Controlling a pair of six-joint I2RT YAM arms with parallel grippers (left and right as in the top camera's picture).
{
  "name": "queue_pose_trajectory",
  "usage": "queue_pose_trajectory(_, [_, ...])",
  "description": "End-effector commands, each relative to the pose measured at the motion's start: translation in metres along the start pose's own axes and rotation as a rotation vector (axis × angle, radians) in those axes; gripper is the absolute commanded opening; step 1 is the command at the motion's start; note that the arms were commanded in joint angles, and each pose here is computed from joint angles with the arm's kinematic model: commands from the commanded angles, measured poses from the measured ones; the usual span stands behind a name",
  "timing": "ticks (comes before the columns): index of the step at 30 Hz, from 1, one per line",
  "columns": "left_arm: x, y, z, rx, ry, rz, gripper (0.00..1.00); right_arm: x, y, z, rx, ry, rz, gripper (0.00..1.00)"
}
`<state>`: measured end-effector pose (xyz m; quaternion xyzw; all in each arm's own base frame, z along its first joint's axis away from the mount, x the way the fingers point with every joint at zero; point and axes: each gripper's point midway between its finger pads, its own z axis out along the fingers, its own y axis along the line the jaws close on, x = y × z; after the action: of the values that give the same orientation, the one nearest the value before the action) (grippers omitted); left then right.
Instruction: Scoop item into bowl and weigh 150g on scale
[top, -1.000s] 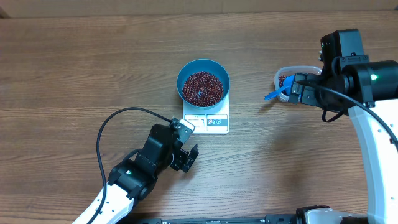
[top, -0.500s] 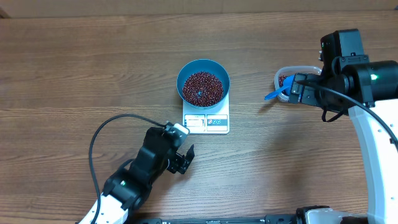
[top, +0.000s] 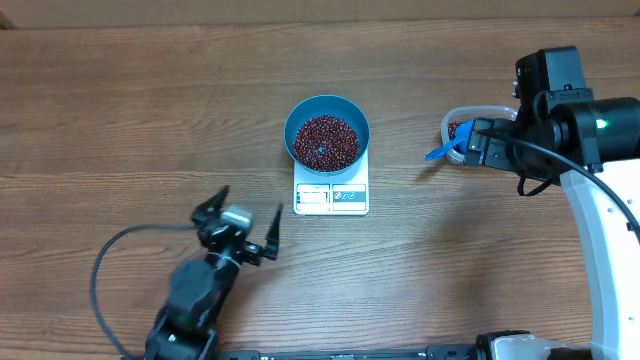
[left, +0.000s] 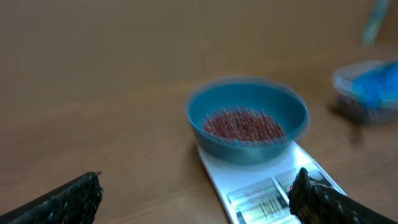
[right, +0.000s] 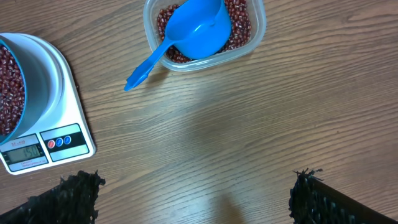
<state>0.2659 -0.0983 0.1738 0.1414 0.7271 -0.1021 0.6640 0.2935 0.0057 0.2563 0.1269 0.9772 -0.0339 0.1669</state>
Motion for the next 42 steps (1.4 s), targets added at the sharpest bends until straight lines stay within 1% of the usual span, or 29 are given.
queue_pose_trajectory(1, [-0.007, 0.014, -0.010, -0.043, -0.100, 0.015, 1.00, 0.000, 0.002, 0.001, -0.006, 0.002, -0.016, 1.00])
queue_pose_trajectory(8, [-0.041, 0.043, -0.030, -0.154, -0.258, 0.026, 0.99, 0.000, 0.002, 0.001, -0.005, 0.002, -0.016, 1.00])
queue_pose_trajectory(13, [-0.050, 0.057, -0.041, -0.215, -0.302, 0.030, 1.00, 0.000, 0.002, 0.001, -0.005, 0.002, -0.016, 1.00])
queue_pose_trajectory(18, [-0.031, 0.065, -0.043, -0.243, -0.234, -0.015, 0.99, 0.000, 0.002, 0.001, -0.005, 0.002, -0.016, 1.00])
queue_pose_trajectory(20, [-0.016, 0.069, -0.045, -0.263, -0.183, -0.071, 1.00, 0.000, 0.002, 0.001, -0.005, 0.002, -0.016, 1.00])
queue_pose_trajectory(26, [0.014, 0.087, -0.051, -0.365, -0.091, -0.221, 0.99, 0.000, 0.002, 0.001, -0.005, 0.002, -0.016, 1.00])
queue_pose_trajectory(28, [0.025, 0.089, -0.051, -0.379, -0.053, -0.237, 1.00, 0.000, 0.002, 0.001, -0.005, 0.002, -0.016, 1.00])
queue_pose_trajectory(42, [0.025, 0.087, -0.051, -0.369, -0.047, -0.222, 0.99, 0.000, 0.002, 0.001, -0.005, 0.002, -0.016, 1.00])
